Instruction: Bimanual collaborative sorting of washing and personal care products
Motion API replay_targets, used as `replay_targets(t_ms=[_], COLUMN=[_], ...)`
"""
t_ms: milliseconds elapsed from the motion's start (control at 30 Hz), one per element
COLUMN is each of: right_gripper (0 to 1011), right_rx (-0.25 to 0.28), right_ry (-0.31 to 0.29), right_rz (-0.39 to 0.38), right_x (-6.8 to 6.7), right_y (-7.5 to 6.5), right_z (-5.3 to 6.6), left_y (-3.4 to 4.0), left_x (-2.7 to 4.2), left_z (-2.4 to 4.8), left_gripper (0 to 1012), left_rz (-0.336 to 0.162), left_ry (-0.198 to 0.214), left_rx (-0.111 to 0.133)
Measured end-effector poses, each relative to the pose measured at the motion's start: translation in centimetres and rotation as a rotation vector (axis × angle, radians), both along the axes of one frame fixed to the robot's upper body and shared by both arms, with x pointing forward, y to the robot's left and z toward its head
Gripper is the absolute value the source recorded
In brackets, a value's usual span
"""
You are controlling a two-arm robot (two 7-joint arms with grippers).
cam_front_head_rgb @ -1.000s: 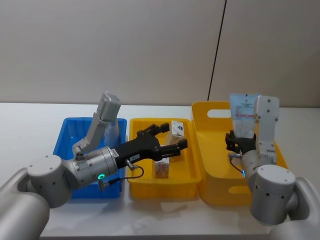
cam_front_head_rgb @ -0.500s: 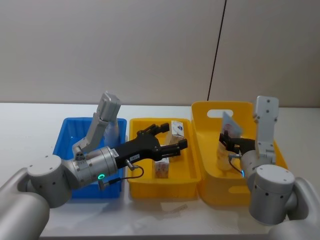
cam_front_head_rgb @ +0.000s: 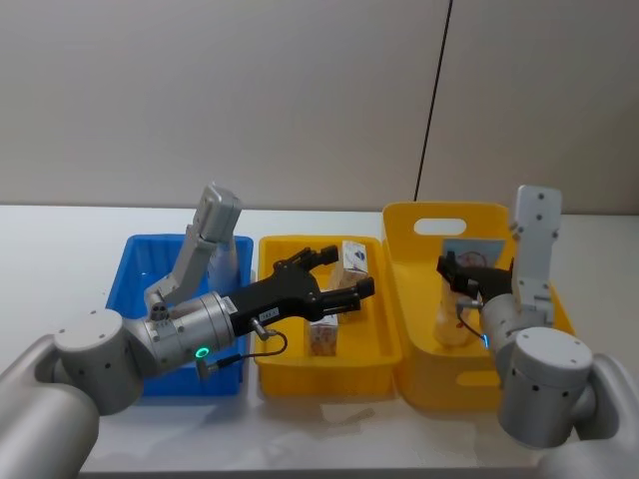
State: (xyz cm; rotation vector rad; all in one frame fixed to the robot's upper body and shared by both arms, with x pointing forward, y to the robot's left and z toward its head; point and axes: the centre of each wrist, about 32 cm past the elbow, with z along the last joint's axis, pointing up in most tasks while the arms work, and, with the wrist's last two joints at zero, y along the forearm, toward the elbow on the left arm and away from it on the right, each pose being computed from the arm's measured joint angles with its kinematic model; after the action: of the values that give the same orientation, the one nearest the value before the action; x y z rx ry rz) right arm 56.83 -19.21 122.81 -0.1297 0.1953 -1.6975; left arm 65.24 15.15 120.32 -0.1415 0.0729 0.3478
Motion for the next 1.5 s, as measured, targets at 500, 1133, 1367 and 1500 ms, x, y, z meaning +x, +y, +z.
replay_targets(t_ms=[500, 1133, 1367, 1500], right_gripper=[1004, 1004, 1004, 1004], right_rx=[0.115, 0.157, 0.112, 0.087], right_ry=[-0.181, -0.268, -0.277, -0.281], right_rz=[0.104, 0.194, 0.229, 0.254], right_x=[-1.3, -3.0, -4.5, -5.4], right_y=[-0.4, -1.1, -2.0, -2.5], right_z=[1.4, 1.6, 0.4, -0.2], left_y=[-0.01, 0.76, 1.47, 1.82], left_x=[0.00, -1.36, -2.73, -3.48], left_z=[0.00, -0.50, -0.84, -0.99], left_gripper=[1001, 1001, 1001, 1001], left_rz=[0.000, 0.092, 0.178, 0.222], left_ry=[0.000, -0.010, -0.022, -0.029], left_rx=[0.000, 0.037, 0.072, 0.090])
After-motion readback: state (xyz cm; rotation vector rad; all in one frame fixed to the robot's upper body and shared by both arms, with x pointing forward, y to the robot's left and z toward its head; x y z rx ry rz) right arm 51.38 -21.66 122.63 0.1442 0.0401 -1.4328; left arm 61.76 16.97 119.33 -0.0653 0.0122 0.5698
